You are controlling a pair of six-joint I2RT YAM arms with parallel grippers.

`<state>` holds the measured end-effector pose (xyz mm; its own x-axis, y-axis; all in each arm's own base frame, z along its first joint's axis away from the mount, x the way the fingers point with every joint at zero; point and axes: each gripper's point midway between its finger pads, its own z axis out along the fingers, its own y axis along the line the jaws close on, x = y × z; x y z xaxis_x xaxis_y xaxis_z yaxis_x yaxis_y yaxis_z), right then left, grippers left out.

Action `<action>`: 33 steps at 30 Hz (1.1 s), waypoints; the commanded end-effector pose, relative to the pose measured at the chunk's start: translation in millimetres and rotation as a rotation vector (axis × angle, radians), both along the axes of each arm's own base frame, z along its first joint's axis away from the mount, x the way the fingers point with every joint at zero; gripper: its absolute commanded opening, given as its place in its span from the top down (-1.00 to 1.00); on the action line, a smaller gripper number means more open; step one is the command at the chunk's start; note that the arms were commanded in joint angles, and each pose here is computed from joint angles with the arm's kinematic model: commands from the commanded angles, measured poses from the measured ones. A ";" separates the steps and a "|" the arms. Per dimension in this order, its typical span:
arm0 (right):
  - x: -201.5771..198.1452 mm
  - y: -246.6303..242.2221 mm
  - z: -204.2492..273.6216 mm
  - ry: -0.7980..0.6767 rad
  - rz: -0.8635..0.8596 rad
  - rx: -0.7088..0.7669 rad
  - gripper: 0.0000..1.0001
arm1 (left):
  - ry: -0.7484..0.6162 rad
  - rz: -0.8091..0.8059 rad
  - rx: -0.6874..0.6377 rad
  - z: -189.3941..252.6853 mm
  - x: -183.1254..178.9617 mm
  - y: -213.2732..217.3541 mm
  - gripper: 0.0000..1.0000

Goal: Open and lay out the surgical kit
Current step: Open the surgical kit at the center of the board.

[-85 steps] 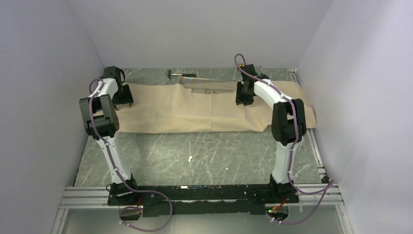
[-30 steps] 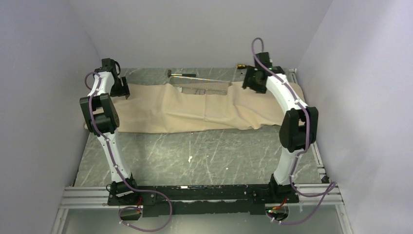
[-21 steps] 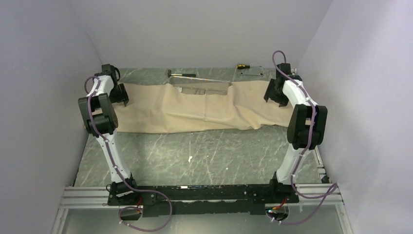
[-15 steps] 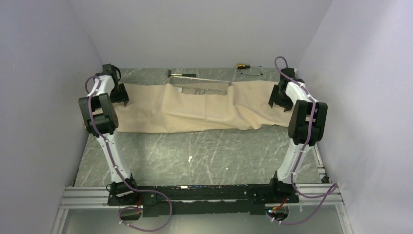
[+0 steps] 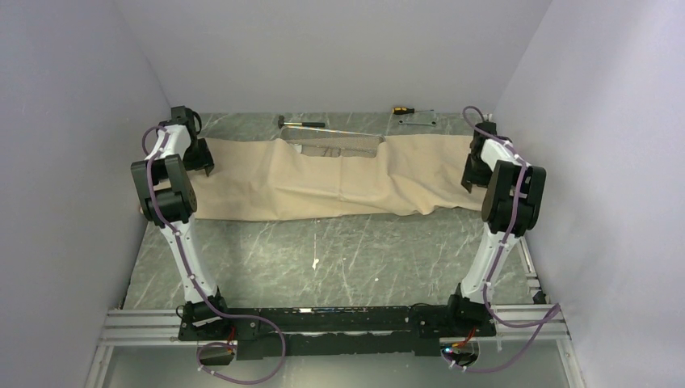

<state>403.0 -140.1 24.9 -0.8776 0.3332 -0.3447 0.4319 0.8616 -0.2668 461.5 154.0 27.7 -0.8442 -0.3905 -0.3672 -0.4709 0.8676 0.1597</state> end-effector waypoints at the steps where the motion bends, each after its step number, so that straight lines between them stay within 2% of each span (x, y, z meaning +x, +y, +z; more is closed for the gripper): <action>1: -24.3 -31.5 26.9 0.026 -0.110 -0.111 -0.23 | 0.103 0.032 0.046 -24.0 -21.9 11.2 -0.50; 5: 7.6 -24.7 54.8 -0.077 -0.081 -0.080 -0.21 | 0.102 0.027 0.052 -22.5 -19.7 13.0 -0.50; 10: 67.7 16.9 102.6 -0.285 0.008 0.019 -0.22 | 0.075 0.014 0.031 -17.3 -11.1 10.4 -0.50; 14: 107.4 40.7 113.5 -0.377 -0.024 0.032 -0.30 | 0.062 0.022 0.017 -17.1 -10.0 7.7 -0.50; 19: 155.9 80.7 99.9 -0.443 -0.004 0.037 -0.36 | 0.063 0.035 -0.001 -20.9 -11.5 4.4 -0.50; 23: 180.1 107.1 76.8 -0.470 0.018 0.034 -0.38 | 0.062 0.050 -0.013 -22.6 -12.9 2.8 -0.50; 29: 195.1 125.1 48.1 -0.459 0.062 -0.059 -0.38 | 0.065 0.078 -0.027 -26.2 -17.3 5.0 -0.50; 33: 190.2 125.1 30.0 -0.385 0.062 -0.134 -0.35 | 0.069 0.084 -0.033 -29.0 -19.1 6.2 -0.50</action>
